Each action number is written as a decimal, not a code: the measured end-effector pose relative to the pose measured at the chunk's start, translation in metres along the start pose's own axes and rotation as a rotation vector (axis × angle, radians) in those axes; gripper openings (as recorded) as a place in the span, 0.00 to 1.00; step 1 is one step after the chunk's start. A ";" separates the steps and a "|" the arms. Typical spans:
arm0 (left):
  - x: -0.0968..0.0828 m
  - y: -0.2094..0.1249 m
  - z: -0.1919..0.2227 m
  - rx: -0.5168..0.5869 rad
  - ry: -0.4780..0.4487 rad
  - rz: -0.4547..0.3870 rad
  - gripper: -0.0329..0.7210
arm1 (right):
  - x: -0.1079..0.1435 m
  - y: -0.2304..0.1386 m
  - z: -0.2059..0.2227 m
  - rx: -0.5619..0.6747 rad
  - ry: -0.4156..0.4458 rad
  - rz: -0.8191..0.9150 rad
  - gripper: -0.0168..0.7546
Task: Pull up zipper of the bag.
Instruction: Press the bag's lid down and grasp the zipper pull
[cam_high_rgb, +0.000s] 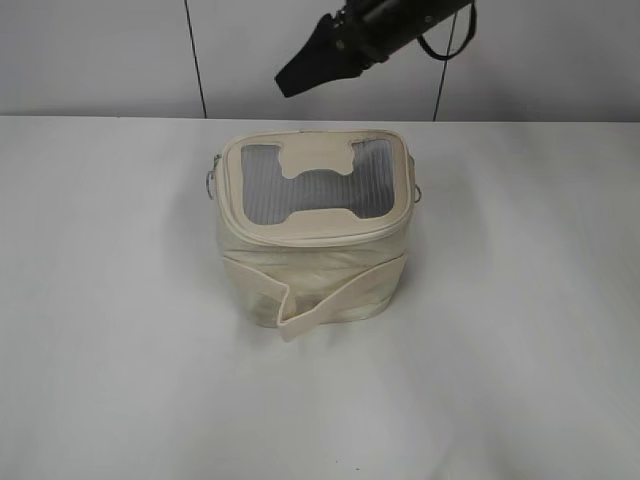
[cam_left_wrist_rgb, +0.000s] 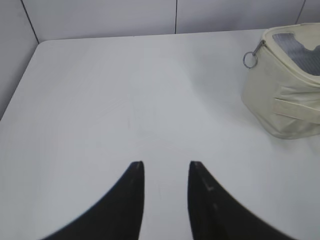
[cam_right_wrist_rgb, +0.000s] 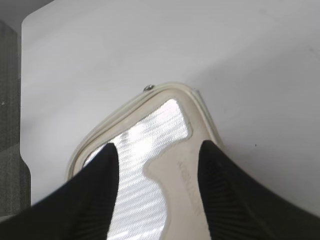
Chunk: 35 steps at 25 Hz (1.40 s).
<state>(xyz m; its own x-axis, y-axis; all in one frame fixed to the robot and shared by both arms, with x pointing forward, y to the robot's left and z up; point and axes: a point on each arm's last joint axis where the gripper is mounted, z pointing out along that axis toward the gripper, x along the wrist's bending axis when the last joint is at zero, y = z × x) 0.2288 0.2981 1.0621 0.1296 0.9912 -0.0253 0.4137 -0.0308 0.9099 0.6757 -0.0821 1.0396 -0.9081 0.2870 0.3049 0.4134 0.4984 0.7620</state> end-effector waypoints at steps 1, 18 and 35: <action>0.000 0.000 0.000 0.000 0.000 0.000 0.35 | -0.006 0.005 0.010 -0.003 0.008 -0.008 0.55; 0.000 0.000 0.000 0.000 0.000 0.000 0.35 | -0.023 -0.003 0.085 0.096 0.014 -0.019 0.55; -0.012 0.066 0.059 0.011 -0.158 0.036 0.41 | -0.025 -0.008 0.085 0.153 -0.020 -0.010 0.10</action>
<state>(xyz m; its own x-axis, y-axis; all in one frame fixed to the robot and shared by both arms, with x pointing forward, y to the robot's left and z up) 0.3073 0.2766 1.0981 0.2838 0.9571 -0.0585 0.4158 -0.0679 0.9069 0.7010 -0.0237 0.9773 -0.9114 0.2971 0.2847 0.4109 0.6196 0.6688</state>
